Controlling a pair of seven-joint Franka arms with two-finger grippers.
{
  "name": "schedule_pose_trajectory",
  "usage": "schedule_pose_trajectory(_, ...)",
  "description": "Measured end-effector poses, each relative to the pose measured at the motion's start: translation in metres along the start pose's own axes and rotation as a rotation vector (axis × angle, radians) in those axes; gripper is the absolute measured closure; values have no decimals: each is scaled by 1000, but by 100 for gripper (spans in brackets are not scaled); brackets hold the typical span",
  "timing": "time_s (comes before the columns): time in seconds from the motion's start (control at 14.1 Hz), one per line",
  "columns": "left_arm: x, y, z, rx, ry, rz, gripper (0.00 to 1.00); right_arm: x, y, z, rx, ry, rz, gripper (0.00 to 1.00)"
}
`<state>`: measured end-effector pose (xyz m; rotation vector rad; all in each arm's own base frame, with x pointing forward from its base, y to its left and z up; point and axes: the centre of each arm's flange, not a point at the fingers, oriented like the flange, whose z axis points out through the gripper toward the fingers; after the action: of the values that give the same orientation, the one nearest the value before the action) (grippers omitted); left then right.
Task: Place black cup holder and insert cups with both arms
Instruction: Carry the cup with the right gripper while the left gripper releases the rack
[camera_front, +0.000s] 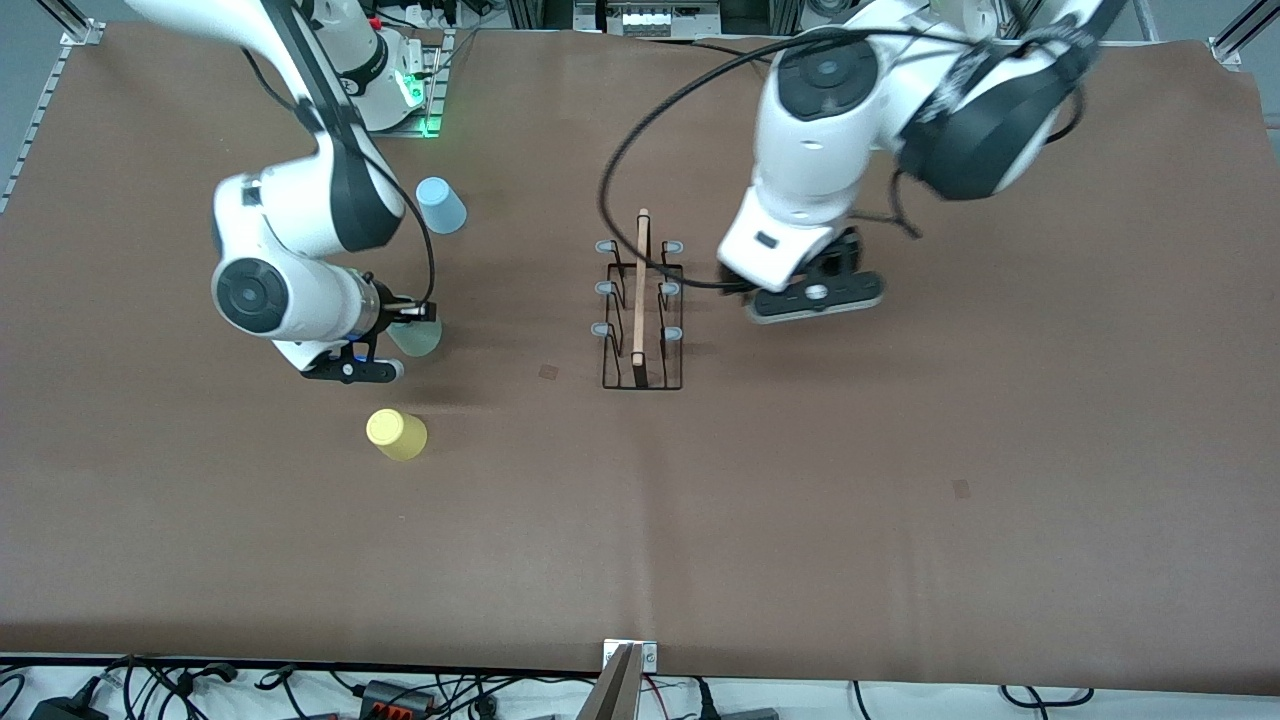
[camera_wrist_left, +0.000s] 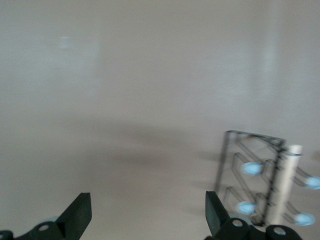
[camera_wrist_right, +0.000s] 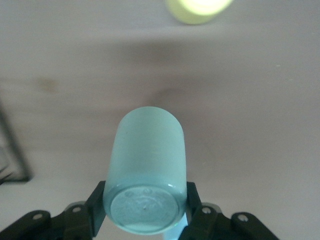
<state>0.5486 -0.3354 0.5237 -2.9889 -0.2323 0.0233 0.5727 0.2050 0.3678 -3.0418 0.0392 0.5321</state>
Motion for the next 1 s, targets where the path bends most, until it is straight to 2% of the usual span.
schedule_pose_trajectory(0.14,12,-30,-16,-8,-6,35,0,-21,-46,-16,45,-21,-17,34)
schedule_pose_trajectory(0.28,32,-68,-24,-33,-38,76,0,-46,-100,-8,36,-28,-27,34)
schedule_pose_trajectory(0.5,49,-95,-24,-54,-51,158,0,-89,-180,7,14,1,-40,34)
schedule_pose_trajectory(0.71,48,-96,-25,-54,-53,257,0,-113,-214,17,6,17,-39,34)
schedule_pose_trajectory(1.0,56,-122,-22,-32,-90,320,0,-120,-235,43,-18,0,-54,34)
